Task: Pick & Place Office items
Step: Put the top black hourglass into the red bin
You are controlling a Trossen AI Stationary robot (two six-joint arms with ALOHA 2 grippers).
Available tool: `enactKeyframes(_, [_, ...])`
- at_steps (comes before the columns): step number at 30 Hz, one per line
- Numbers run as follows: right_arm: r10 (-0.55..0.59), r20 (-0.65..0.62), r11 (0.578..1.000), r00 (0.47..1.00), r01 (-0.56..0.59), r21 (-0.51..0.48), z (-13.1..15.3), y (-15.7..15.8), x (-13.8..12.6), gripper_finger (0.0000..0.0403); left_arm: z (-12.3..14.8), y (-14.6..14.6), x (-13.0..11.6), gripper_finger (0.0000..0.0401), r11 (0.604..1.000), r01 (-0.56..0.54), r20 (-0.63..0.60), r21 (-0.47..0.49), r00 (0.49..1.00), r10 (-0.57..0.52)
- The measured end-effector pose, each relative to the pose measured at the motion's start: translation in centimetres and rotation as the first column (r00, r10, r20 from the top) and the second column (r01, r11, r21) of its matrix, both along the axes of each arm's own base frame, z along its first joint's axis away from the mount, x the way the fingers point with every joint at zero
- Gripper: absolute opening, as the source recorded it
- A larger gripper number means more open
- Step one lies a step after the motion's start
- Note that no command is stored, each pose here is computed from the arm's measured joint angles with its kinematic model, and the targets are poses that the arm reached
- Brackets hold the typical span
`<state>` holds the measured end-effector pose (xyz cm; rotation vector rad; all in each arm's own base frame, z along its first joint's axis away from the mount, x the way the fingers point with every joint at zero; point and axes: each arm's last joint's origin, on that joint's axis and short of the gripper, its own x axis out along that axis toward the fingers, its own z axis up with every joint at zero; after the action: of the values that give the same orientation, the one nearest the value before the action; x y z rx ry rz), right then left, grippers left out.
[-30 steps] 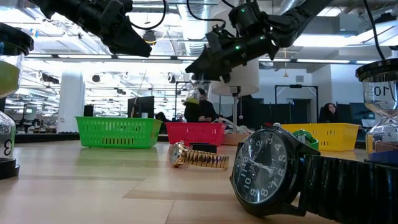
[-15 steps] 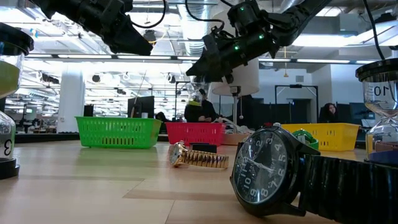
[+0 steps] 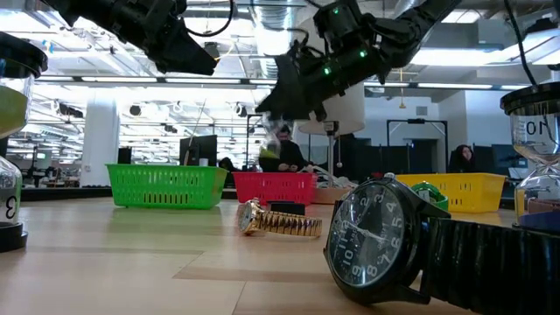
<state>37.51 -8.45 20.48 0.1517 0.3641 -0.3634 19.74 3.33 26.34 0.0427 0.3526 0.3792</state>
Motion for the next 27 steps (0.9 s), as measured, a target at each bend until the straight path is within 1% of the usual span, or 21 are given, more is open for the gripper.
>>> enactKeyframes(2, [-0.001, 0.018, 1.0, 1.0, 0.001, 0.008, -0.5, -0.1, 0.9, 0.0198, 0.0, 0.0, 0.0, 0.0186, 1.0, 0.0, 0.002, 0.0, 1.0, 0.0])
enactKeyframes(4, [-0.005, -0.009, 1.0, 1.0, 0.005, -0.024, -1.1, -0.4, 1.7, 0.02, 0.1, 0.0, 0.0, 0.0186, 1.0, 0.0, 0.006, 0.001, 1.0, 0.0])
enactKeyframes(6, [-0.039, -0.028, 0.998, 0.999, 0.038, -0.053, -1.5, -0.8, 2.4, 0.0205, 0.1, 0.0, 0.0, 0.0186, 1.0, 0.0, 0.008, 0.001, 1.0, 0.0])
enactKeyframes(11, [-0.048, -0.008, 0.997, 0.999, 0.048, -0.058, -0.8, -1.7, 4.4, 0.0199, 0.1, 0.0, 0.0, 0.0186, 1.0, 0.0, 0.009, 0.001, 1.0, 0.0])
enactKeyframes(13, [-0.056, -0.031, 0.997, 0.998, 0.055, -0.054, -0.8, -2.1, 4.9, 0.0199, 0.1, 0.0, 0.0, 0.0186, 1.0, 0.0, 0.009, 0.001, 1.0, 0.0])
enactKeyframes(18, [-0.07, -0.103, 0.997, 0.992, 0.068, -0.027, -2.0, -2.7, 5.7, 0.0206, 0.1, 0.0, 0.0, 0.0186, 1.0, -0.001, 0.008, 0.001, 1.0, 0.001])
enactKeyframes(22, [-0.075, -0.146, 0.997, 0.986, 0.074, -0.014, -3.8, -3.0, 6.1, 0.0204, 0.1, 0.0, 0.0, 0.0186, 1.0, -0.001, 0.009, 0.0, 1.0, 0.001])
enactKeyframes(27, [-0.084, -0.141, 0.996, 0.986, 0.085, 0.005, -3.9, -3.0, 6.1, 0.0199, 0.1, 0.0, 0.0, 0.0186, 1.0, -0.001, 0.009, -0.001, 1.0, 0.001])
